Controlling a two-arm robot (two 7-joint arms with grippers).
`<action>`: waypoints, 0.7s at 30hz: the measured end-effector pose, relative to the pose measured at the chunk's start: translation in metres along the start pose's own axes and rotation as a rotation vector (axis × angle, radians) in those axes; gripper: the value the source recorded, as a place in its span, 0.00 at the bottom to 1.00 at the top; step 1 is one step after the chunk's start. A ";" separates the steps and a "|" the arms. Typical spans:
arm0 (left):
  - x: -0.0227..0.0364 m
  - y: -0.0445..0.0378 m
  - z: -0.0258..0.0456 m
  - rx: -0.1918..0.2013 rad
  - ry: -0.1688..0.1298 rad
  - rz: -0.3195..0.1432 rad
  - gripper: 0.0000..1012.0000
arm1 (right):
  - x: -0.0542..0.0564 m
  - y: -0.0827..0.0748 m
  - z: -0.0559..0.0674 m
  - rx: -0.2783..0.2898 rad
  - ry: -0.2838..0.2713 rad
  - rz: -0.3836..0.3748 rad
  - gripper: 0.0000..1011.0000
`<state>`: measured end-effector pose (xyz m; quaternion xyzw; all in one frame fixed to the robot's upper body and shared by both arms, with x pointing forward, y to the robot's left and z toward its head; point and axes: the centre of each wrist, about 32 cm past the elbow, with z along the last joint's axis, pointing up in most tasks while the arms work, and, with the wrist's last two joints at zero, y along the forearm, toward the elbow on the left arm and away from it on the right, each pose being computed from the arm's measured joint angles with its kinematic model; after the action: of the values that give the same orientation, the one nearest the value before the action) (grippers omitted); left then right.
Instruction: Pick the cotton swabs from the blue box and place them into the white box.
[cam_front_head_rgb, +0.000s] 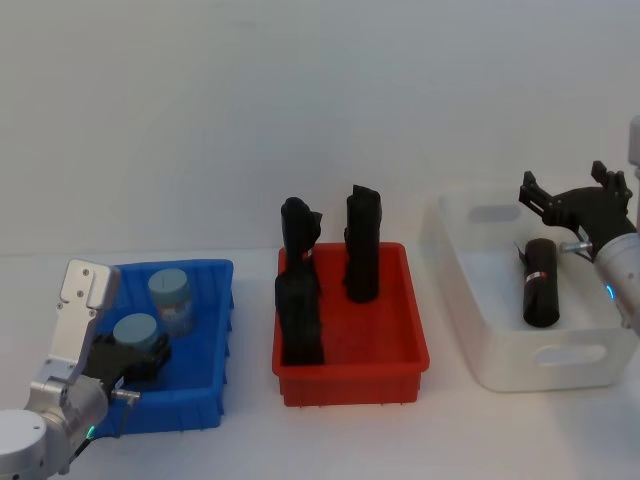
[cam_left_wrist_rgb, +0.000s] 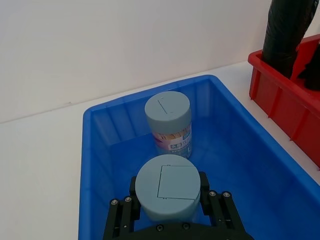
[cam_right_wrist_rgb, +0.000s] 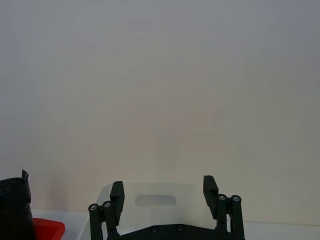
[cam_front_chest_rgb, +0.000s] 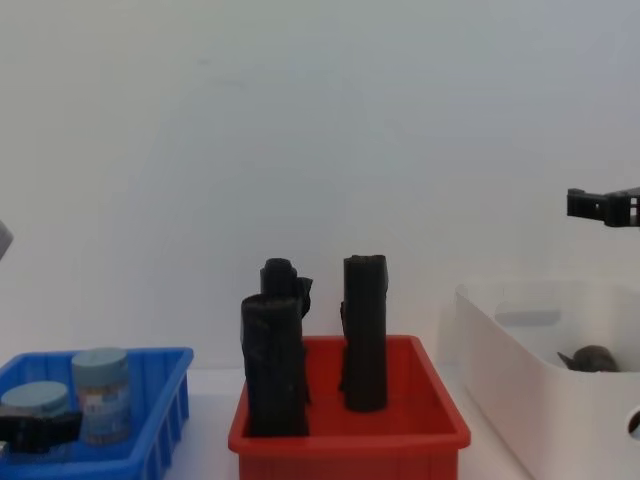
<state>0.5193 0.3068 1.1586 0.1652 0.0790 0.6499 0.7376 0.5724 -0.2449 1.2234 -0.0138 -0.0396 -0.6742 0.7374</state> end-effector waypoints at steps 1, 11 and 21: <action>0.0000 -0.0001 0.0000 0.000 0.000 0.000 0.66 | 0.000 0.000 0.000 0.000 0.000 0.000 0.99; -0.0004 -0.0005 0.0006 -0.004 -0.001 -0.001 0.66 | 0.000 0.000 0.000 0.000 0.000 0.000 0.99; -0.0045 0.0024 0.0151 -0.078 -0.005 -0.001 0.66 | 0.000 0.000 0.000 0.000 0.000 0.000 0.99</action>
<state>0.5214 0.3005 1.1731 0.1379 0.0517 0.6518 0.7440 0.5724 -0.2449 1.2234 -0.0138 -0.0396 -0.6741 0.7374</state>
